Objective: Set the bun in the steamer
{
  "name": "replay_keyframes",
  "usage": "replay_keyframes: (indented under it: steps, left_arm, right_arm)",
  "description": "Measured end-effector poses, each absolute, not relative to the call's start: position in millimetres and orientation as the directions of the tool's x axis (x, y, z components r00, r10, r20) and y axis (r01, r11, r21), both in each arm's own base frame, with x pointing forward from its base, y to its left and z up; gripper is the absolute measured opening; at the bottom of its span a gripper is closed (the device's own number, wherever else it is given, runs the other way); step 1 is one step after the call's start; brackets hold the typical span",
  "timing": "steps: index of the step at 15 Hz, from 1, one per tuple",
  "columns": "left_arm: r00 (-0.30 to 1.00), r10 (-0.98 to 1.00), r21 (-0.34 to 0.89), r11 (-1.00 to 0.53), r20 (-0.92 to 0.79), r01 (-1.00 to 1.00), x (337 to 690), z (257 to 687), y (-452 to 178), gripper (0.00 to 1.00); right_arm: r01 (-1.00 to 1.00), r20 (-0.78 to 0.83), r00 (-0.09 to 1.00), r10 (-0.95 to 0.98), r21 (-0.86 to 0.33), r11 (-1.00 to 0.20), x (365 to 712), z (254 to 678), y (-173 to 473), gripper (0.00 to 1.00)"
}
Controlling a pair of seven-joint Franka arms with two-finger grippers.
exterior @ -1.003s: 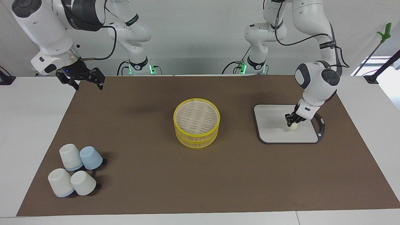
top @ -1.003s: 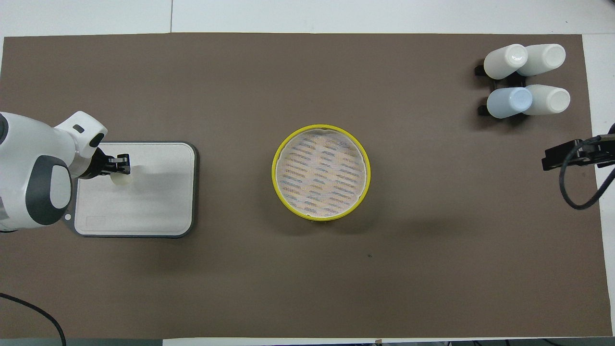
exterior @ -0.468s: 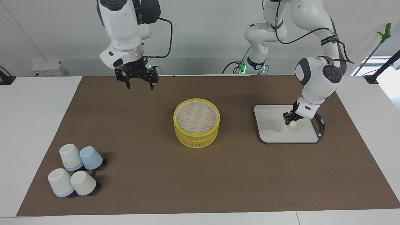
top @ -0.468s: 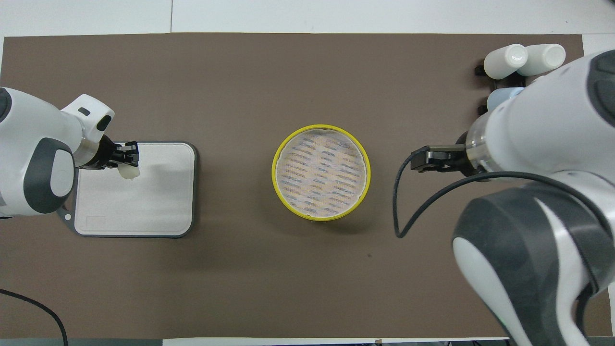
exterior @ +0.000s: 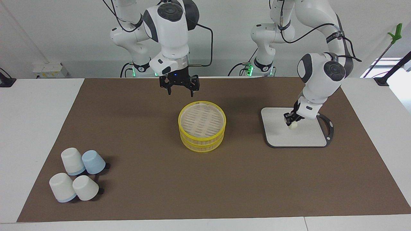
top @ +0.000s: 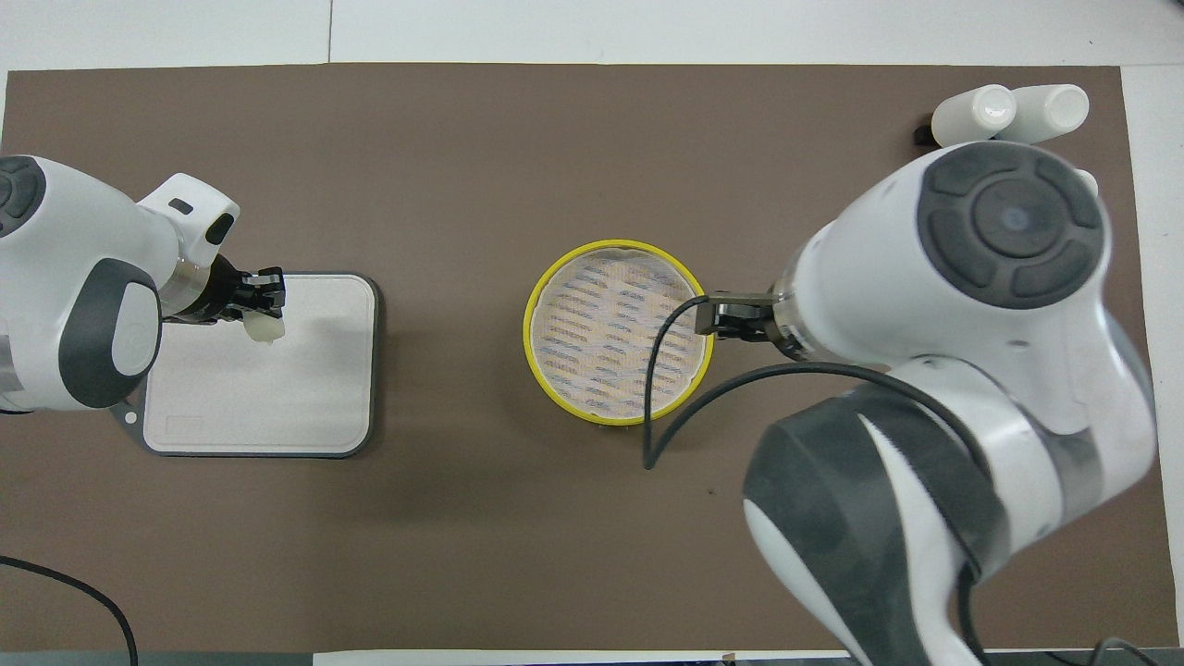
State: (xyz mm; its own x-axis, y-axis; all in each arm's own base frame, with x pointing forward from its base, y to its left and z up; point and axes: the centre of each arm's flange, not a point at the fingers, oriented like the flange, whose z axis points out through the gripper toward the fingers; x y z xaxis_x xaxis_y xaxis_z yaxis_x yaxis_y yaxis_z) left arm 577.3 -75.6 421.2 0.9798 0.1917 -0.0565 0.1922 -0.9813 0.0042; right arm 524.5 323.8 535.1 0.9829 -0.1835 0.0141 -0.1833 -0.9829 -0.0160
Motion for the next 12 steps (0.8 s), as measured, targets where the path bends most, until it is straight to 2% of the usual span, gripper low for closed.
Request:
replay_keyframes:
  steps: [12]
  left_arm:
    - [0.976, 0.213, 0.019, -0.977, -0.054, 0.215, 575.6, 428.0, -93.3, 0.30]
  right_arm:
    - [-0.074, -0.018, 0.997, -0.074, 0.000, -0.997, 530.5, 450.8, 463.7, 0.97]
